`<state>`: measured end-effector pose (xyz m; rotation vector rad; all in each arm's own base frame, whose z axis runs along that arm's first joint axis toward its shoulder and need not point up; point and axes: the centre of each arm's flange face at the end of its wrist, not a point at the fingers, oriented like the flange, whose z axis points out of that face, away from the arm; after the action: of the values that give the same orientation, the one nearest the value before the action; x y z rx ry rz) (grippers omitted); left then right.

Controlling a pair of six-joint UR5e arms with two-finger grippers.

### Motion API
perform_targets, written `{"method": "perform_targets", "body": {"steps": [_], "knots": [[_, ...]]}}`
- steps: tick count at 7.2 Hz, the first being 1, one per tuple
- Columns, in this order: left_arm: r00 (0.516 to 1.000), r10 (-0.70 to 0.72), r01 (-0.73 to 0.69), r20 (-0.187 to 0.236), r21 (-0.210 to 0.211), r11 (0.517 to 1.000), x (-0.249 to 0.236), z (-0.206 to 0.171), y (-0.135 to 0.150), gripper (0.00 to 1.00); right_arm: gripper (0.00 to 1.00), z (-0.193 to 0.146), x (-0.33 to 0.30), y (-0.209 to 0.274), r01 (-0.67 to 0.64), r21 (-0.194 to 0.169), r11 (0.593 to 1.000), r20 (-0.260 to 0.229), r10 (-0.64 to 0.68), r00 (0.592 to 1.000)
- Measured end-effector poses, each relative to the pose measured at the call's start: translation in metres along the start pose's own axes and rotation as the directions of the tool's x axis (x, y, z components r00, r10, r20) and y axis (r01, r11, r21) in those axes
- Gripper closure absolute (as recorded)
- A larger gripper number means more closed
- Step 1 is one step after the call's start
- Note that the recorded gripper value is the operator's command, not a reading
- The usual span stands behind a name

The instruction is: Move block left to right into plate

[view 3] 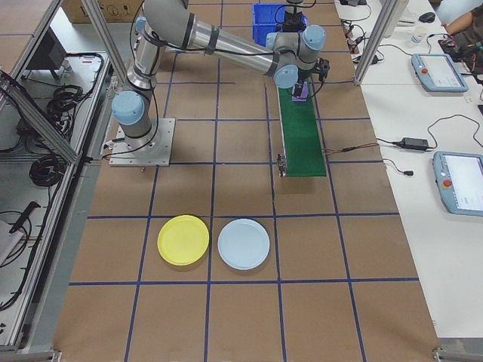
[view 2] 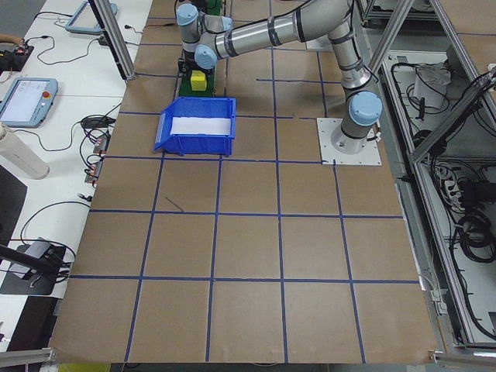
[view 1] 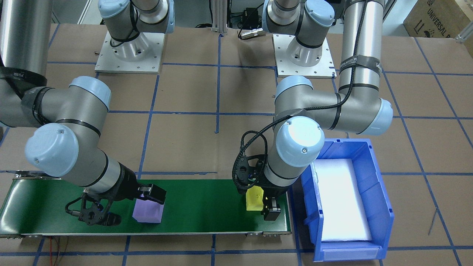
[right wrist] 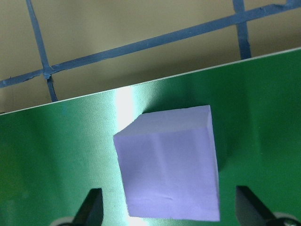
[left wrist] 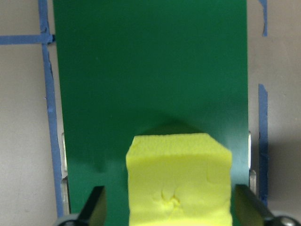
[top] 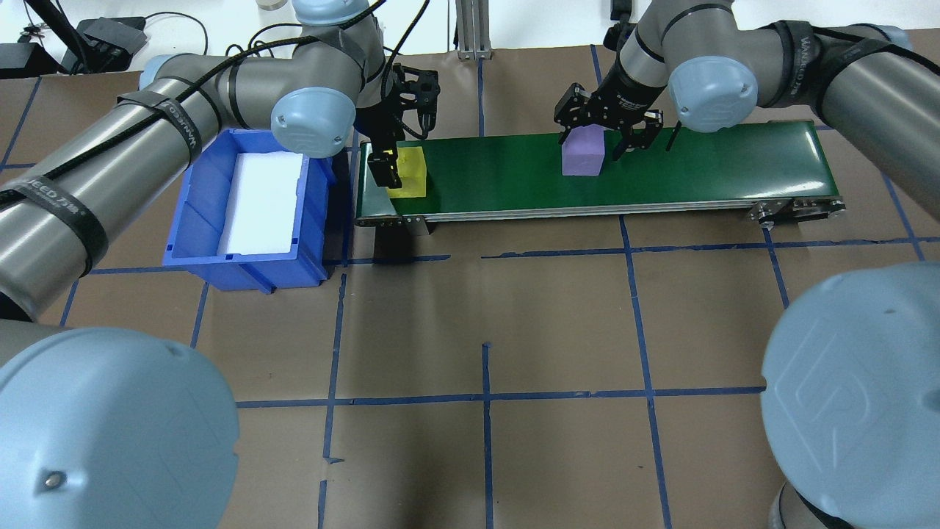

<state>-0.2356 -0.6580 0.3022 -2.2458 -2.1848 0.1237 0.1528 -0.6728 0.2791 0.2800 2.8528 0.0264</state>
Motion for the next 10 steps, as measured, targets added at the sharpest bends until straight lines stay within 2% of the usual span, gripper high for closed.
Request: {"method": "perform_targets", "body": {"steps": [1, 2, 3, 5, 6, 7, 8, 9, 10], "knots": [[1.000, -0.001, 0.001, 0.020, 0.001, 1.000, 0.012, -0.043, 0.002, 0.01, 0.41, 0.009, 0.003, -0.002, 0.018, 0.001, 1.000, -0.013, -0.018, 1.000], [1.000, -0.006, 0.007, 0.020, -0.001, 1.000, 0.033, -0.089, 0.005, 0.01, 0.51, 0.015, 0.008, -0.005, 0.068, 0.015, 0.998, -0.042, -0.067, 0.997], [1.000, -0.023, 0.023, 0.015, -0.003, 1.000, 0.055, -0.123, 0.008, 0.00, 0.55, 0.010, 0.011, -0.010, 0.144, 0.041, 0.989, -0.084, -0.140, 0.987], [0.991, -0.133, 0.133, 0.014, -0.027, 0.991, 0.101, -0.168, 0.025, 0.00, 0.55, -0.027, 0.024, -0.026, 0.330, 0.096, 0.939, -0.173, -0.311, 0.935], [0.974, -0.226, 0.227, 0.015, -0.051, 0.973, 0.116, -0.176, 0.049, 0.00, 0.55, -0.052, 0.039, -0.028, 0.401, 0.106, 0.910, -0.223, -0.371, 0.901], [0.935, -0.355, 0.356, 0.021, -0.059, 0.933, 0.130, -0.179, 0.068, 0.00, 0.55, -0.084, 0.065, -0.023, 0.471, 0.098, 0.876, -0.283, -0.429, 0.858], [0.863, -0.503, 0.505, 0.036, -0.054, 0.862, 0.140, -0.182, 0.076, 0.00, 0.55, -0.118, 0.110, -0.013, 0.525, 0.073, 0.848, -0.331, -0.476, 0.815], [0.744, -0.666, 0.668, 0.059, -0.034, 0.743, 0.146, -0.191, 0.079, 0.00, 0.55, -0.146, 0.174, 0.001, 0.555, 0.038, 0.831, -0.357, -0.508, 0.784], [0.572, -0.817, 0.819, 0.075, -0.003, 0.573, 0.148, -0.199, 0.080, 0.00, 0.55, -0.167, 0.249, 0.017, 0.567, -0.001, 0.823, -0.365, -0.529, 0.766]]}}
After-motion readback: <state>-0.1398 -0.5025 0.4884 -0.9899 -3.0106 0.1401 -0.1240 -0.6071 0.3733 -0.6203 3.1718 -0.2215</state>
